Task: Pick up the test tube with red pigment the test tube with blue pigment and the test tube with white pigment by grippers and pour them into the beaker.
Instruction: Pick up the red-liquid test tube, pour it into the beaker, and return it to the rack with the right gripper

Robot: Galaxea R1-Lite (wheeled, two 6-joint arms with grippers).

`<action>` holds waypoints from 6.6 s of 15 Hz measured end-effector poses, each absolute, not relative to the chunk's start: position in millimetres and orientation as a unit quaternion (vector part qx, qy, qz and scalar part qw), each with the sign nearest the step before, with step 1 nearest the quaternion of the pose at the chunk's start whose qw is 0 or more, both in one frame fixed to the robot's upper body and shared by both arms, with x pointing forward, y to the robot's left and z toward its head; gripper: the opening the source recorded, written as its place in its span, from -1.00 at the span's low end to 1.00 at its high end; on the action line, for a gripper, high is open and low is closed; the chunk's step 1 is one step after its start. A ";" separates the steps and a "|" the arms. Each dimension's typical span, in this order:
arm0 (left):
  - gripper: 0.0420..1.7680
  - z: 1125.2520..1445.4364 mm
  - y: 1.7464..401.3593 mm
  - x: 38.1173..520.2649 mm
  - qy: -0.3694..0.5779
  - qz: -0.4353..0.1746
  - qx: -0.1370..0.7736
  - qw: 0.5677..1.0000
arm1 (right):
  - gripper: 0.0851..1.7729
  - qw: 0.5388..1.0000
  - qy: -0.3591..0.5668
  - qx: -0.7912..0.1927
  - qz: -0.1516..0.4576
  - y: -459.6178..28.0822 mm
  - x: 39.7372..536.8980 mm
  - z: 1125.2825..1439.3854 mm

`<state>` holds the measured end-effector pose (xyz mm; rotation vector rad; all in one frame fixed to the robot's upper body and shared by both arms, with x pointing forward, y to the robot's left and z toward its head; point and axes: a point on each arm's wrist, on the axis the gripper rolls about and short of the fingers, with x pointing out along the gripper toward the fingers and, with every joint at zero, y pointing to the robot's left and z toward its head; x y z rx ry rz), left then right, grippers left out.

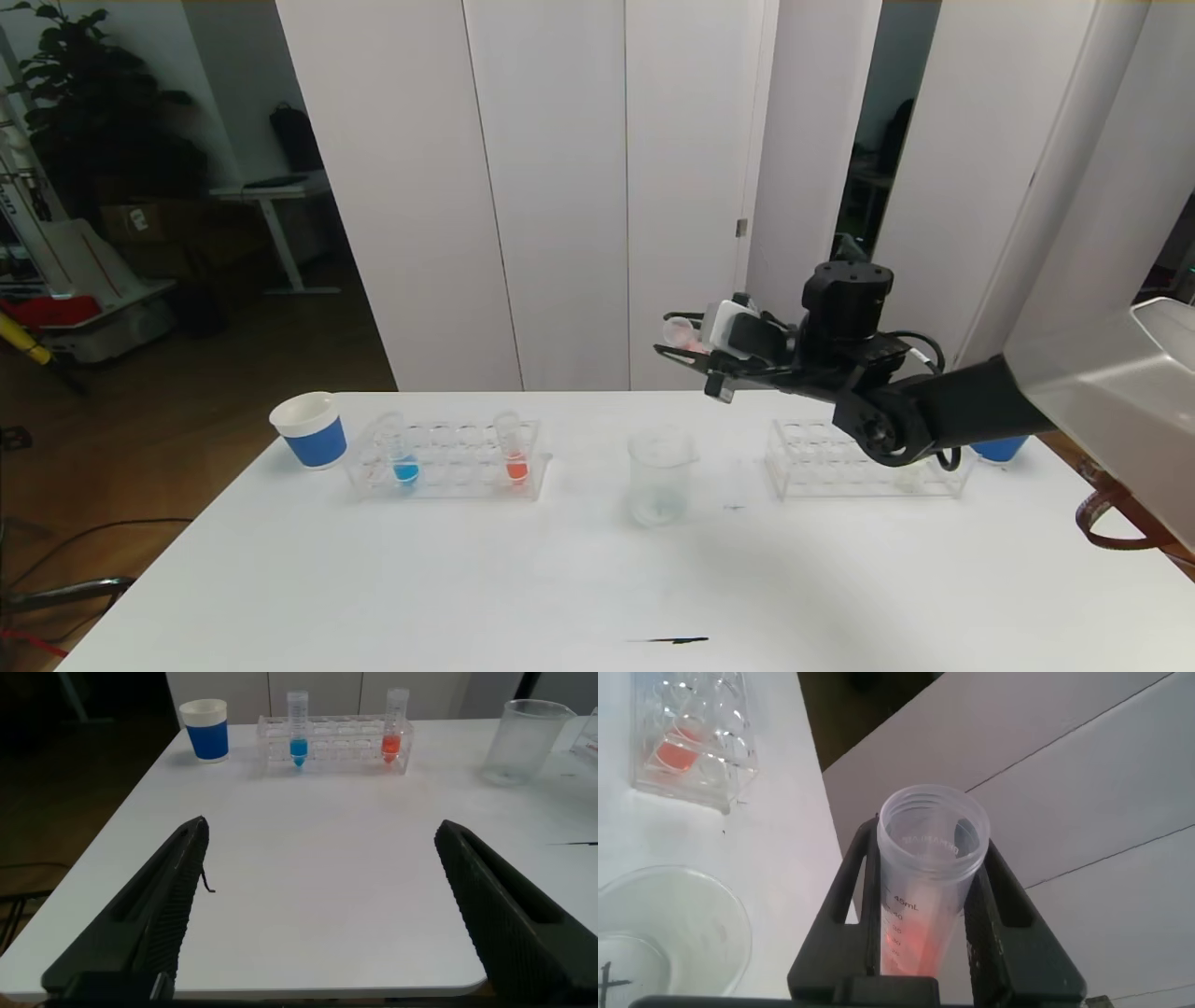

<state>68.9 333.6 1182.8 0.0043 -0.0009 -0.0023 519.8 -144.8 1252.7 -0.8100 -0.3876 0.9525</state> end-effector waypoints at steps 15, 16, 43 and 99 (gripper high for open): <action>0.96 1182.8 333.6 68.9 0.000 -0.001 0.002 1.000 | -0.42 0.674 -0.270 -0.545 0.420 -148.2 536.0 1234.8; 0.96 1182.8 333.6 68.9 0.000 -0.001 0.002 1.000 | -0.42 0.670 -0.276 -0.551 0.414 -148.5 536.5 1235.0; 0.96 1182.8 333.6 68.9 0.000 -0.001 0.002 1.000 | -0.42 0.588 -0.348 -0.621 0.385 -143.4 554.4 1216.9; 0.96 1182.7 333.6 69.0 0.000 -0.001 0.002 1.000 | -0.42 0.998 -0.024 -0.003 0.064 -177.3 535.4 1265.1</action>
